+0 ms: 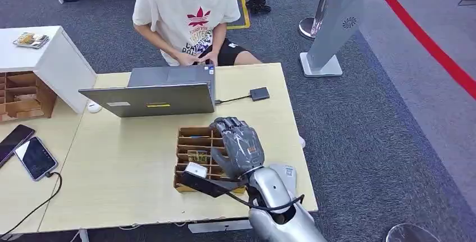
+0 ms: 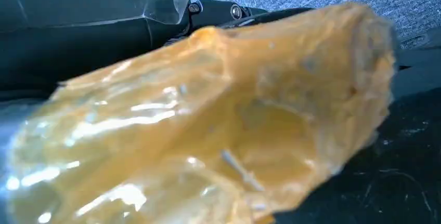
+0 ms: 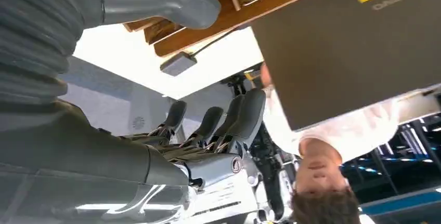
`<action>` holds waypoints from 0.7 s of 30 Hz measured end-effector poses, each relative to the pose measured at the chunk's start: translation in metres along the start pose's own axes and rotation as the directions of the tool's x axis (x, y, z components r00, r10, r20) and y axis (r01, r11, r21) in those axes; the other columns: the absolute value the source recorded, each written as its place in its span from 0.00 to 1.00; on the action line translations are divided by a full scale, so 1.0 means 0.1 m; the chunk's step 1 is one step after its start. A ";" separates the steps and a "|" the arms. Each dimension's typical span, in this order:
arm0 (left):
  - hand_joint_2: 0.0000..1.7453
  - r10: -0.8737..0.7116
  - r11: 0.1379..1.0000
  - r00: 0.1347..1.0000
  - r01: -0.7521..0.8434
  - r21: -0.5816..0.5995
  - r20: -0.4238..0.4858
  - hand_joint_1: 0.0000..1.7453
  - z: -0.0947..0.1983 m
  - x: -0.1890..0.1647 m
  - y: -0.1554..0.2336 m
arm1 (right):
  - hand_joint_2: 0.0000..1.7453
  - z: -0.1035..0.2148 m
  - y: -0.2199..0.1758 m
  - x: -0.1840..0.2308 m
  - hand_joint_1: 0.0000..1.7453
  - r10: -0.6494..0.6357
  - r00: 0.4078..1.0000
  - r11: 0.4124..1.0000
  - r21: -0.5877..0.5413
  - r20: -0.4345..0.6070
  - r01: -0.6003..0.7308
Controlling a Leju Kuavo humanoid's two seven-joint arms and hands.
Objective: Pass the card to the sensor for recognition and then transmit it.
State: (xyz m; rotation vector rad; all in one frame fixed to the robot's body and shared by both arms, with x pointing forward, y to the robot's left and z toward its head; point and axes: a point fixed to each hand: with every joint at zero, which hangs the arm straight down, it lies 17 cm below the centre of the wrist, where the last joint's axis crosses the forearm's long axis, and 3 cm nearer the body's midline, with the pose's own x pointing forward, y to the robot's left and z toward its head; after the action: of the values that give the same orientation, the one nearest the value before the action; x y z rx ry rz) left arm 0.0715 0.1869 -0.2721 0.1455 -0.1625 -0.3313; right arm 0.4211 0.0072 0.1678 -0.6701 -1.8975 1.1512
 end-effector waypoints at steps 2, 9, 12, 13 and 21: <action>0.00 -0.010 1.000 1.000 0.010 0.001 0.002 0.00 0.00 0.00 0.00 | 1.00 -0.01 0.03 -0.05 0.41 -0.001 1.000 1.000 0.011 -0.014 0.001; 0.00 -0.035 0.999 0.999 0.035 0.003 0.006 0.00 0.00 0.01 0.01 | 1.00 -0.05 0.09 -0.17 0.49 0.003 0.999 1.000 0.028 -0.047 -0.002; 0.00 -0.043 0.999 0.999 0.043 0.004 0.008 0.00 0.00 0.01 0.01 | 1.00 -0.06 0.12 -0.26 0.45 0.011 0.998 0.999 0.036 -0.069 -0.008; 0.00 -0.044 0.999 0.999 0.044 0.004 0.009 0.00 0.00 0.01 0.01 | 1.00 -0.06 0.13 -0.30 0.45 0.012 0.997 0.999 0.039 -0.080 -0.009; 0.00 -0.056 0.998 0.998 0.056 0.005 0.014 0.00 0.00 0.03 0.01 | 1.00 -0.03 0.21 -0.53 0.44 0.026 0.991 0.998 0.057 -0.132 -0.018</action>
State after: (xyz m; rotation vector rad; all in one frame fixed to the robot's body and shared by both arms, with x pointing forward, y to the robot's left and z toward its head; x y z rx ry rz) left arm 0.0747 0.1873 -0.2717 0.1528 -0.1732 -0.3874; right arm 0.4531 -0.0223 0.1311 -0.7210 -1.7444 1.1400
